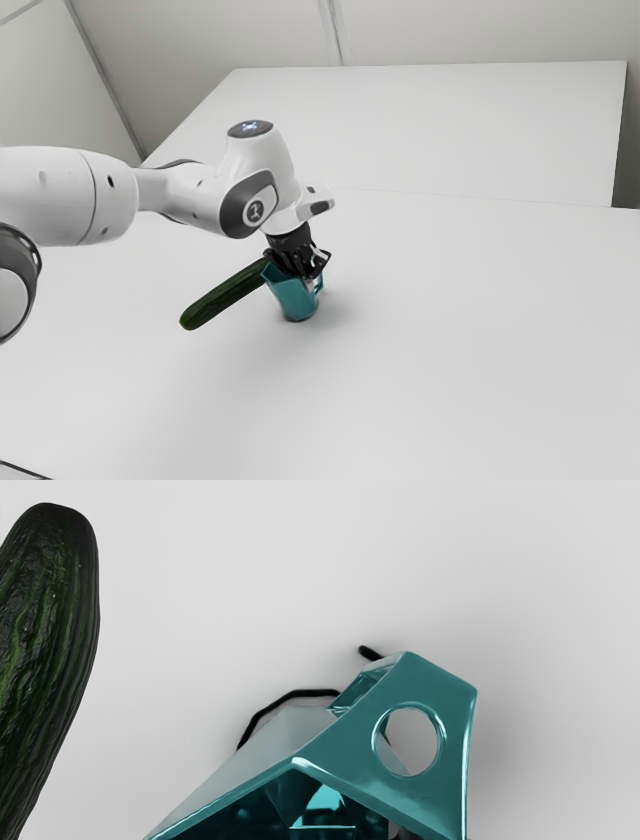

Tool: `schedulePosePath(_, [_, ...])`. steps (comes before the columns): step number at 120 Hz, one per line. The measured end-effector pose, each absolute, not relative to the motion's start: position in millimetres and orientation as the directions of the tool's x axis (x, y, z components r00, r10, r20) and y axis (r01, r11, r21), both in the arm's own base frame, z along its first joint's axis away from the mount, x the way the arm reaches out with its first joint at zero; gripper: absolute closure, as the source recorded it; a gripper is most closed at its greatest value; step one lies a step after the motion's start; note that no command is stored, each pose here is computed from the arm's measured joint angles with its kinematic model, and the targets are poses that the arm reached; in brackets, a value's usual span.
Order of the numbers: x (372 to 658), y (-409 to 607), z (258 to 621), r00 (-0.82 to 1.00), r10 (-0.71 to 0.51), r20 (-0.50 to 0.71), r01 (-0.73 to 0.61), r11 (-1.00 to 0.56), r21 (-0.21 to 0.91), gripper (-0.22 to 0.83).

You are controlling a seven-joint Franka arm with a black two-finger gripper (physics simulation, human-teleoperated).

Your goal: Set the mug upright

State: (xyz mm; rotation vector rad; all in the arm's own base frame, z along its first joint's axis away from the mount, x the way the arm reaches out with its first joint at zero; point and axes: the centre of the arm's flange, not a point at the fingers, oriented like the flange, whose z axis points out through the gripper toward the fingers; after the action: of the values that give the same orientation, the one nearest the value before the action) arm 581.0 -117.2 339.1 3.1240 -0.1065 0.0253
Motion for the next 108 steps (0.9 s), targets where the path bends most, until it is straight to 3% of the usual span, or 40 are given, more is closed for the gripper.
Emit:
schedulePosePath(4, [581.1,-117.2,339.1,0.997,-0.068,0.019,-0.069,-0.998,0.015,0.79])
schedulePosePath(29, [580.3,-117.2,345.9,0.997,-0.067,0.029,-0.068,-0.998,0.017,0.34])
schedulePosePath(45, [578.2,-116.3,366.1,0.996,-0.067,0.052,-0.068,-0.998,0.014,0.18])
schedulePosePath(70, [567.8,-117.2,418.3,0.992,-0.071,0.106,-0.072,-0.997,0.009,0.07])
schedulePosePath(108, [571.8,-117.4,490.7,0.982,-0.07,0.177,-0.073,-0.997,0.006,0.02])
